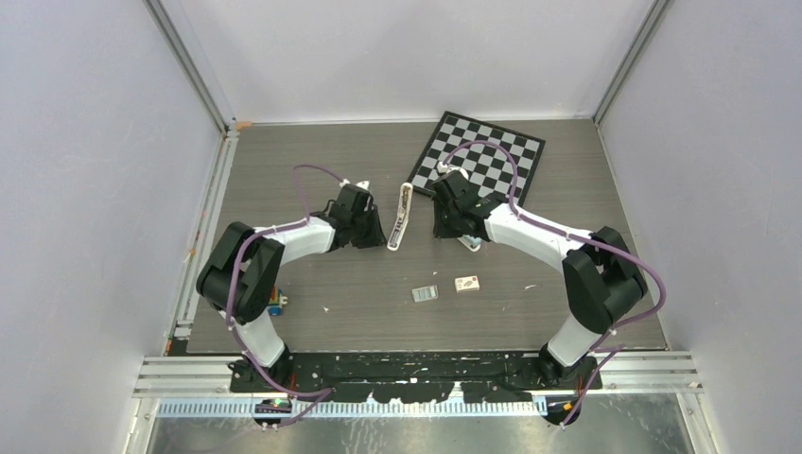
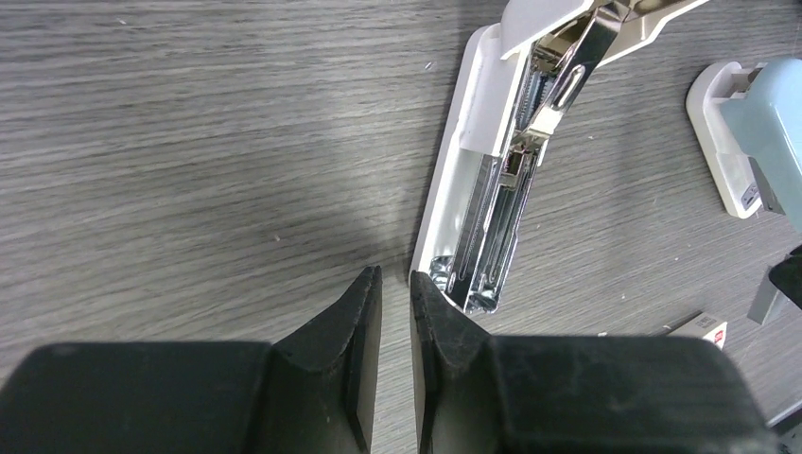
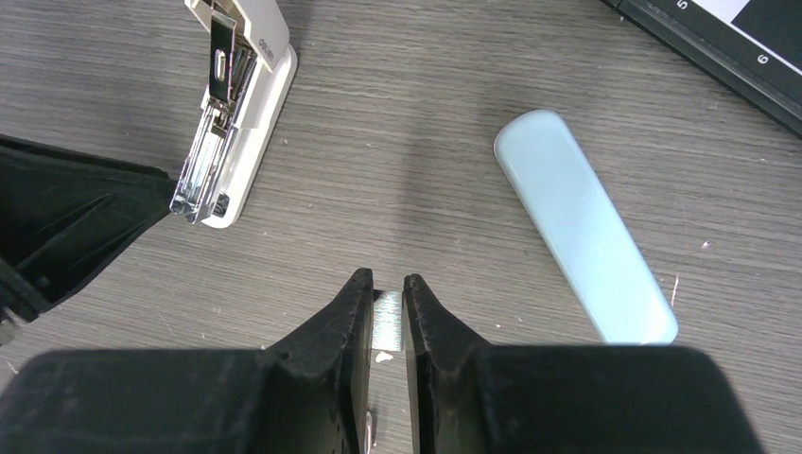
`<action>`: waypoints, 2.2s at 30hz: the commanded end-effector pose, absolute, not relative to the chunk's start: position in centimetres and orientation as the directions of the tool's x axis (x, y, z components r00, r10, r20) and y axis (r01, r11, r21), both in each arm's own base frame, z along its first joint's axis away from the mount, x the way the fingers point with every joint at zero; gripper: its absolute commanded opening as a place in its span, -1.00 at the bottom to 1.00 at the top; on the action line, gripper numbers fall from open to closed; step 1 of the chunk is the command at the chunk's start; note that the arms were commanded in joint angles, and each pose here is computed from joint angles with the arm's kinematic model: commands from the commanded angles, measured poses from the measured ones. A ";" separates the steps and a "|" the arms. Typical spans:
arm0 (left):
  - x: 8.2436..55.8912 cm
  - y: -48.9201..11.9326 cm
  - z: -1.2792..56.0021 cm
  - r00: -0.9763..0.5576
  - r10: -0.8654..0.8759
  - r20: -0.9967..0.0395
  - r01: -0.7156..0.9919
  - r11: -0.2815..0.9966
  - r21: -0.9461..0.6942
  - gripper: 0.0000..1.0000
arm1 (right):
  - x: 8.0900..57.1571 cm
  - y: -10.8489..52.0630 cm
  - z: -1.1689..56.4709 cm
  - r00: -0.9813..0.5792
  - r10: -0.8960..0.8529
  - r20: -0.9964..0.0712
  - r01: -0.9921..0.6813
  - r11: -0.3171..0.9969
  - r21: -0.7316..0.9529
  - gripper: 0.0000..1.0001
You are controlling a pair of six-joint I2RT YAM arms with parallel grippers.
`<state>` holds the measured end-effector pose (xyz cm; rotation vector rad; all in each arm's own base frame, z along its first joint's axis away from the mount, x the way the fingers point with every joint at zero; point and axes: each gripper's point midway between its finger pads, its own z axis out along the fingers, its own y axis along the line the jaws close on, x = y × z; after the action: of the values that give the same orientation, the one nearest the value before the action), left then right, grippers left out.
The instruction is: Load the staples into the stapler
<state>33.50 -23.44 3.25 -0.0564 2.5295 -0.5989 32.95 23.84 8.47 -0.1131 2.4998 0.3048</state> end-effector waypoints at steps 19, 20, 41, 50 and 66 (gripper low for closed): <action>33.7 -28.0 4.2 -0.842 -0.195 -0.503 0.145 0.817 -0.559 -0.66 | 34.2 24.8 11.9 -0.767 0.059 -0.638 -0.140 0.956 0.257 -0.56; 33.6 -27.7 4.4 -0.841 -0.194 -0.506 0.144 0.820 -0.554 -0.64 | 34.3 25.0 11.9 -0.768 0.063 -0.638 -0.139 0.955 0.261 -0.57; 27.7 -16.7 20.9 -0.624 -0.165 -0.764 0.190 0.916 -0.353 0.61 | 37.0 30.1 11.2 -0.744 0.097 -0.661 -0.146 0.942 0.303 -0.56; 24.2 -12.8 23.9 -0.530 -0.014 -0.848 0.272 0.944 -0.186 1.00 | 37.7 31.5 10.6 -0.730 0.087 -0.678 -0.168 0.939 0.301 -0.56; 23.5 -10.0 23.0 -0.473 0.069 -0.878 0.250 0.966 -0.059 0.99 | 36.9 33.3 10.3 -0.689 0.059 -0.723 -0.207 0.939 0.274 -0.56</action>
<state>23.38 -10.56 22.48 0.2181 2.0893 -0.2430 35.62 32.38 8.37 -0.1242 2.3859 0.4131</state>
